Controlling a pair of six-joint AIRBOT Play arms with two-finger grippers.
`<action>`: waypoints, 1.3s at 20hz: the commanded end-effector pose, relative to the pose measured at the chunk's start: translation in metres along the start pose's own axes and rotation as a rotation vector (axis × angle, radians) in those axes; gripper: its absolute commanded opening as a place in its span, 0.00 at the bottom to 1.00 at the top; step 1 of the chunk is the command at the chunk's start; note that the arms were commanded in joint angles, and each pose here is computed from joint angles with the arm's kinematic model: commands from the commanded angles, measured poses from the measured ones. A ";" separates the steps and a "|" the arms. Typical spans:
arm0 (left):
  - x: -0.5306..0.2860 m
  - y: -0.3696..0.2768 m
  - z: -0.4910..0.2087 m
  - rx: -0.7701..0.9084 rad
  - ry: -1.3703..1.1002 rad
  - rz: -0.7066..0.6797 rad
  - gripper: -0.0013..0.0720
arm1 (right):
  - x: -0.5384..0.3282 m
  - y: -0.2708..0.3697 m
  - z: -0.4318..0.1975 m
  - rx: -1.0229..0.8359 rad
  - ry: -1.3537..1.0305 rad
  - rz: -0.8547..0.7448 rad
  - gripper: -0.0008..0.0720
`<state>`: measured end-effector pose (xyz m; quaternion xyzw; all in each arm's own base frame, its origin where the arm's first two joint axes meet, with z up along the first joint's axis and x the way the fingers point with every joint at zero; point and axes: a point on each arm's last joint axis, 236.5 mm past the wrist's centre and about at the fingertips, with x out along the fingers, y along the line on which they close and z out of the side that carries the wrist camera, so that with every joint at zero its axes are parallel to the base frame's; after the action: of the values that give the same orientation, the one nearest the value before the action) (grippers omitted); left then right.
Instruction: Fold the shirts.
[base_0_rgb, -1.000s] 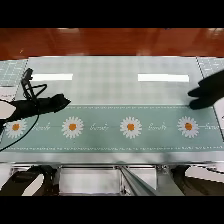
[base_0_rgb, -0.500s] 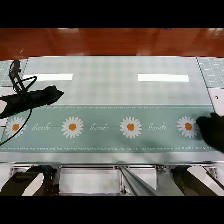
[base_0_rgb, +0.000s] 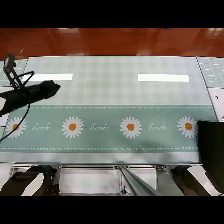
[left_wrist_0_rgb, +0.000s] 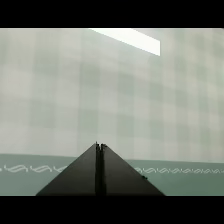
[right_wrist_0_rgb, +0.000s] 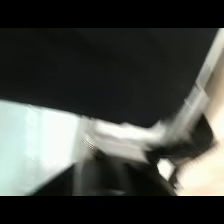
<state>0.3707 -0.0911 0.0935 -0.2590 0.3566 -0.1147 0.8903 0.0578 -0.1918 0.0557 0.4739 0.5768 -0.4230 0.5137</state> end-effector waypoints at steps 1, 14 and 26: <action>-0.001 -0.018 0.042 0.084 -0.059 -0.021 0.05 | -0.032 0.083 0.039 -0.071 -0.190 0.326 0.17; 0.034 -0.065 0.059 0.342 0.284 0.084 0.04 | -0.050 0.425 -0.193 -1.435 -0.496 0.407 0.04; 0.068 0.014 -0.048 0.274 0.378 0.188 0.05 | 0.095 0.380 -0.154 -1.276 -0.283 0.061 0.04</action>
<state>0.3867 -0.1263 0.0247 -0.0789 0.5224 -0.1285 0.8393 0.4064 0.0470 -0.0113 0.0310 0.6142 -0.0271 0.7881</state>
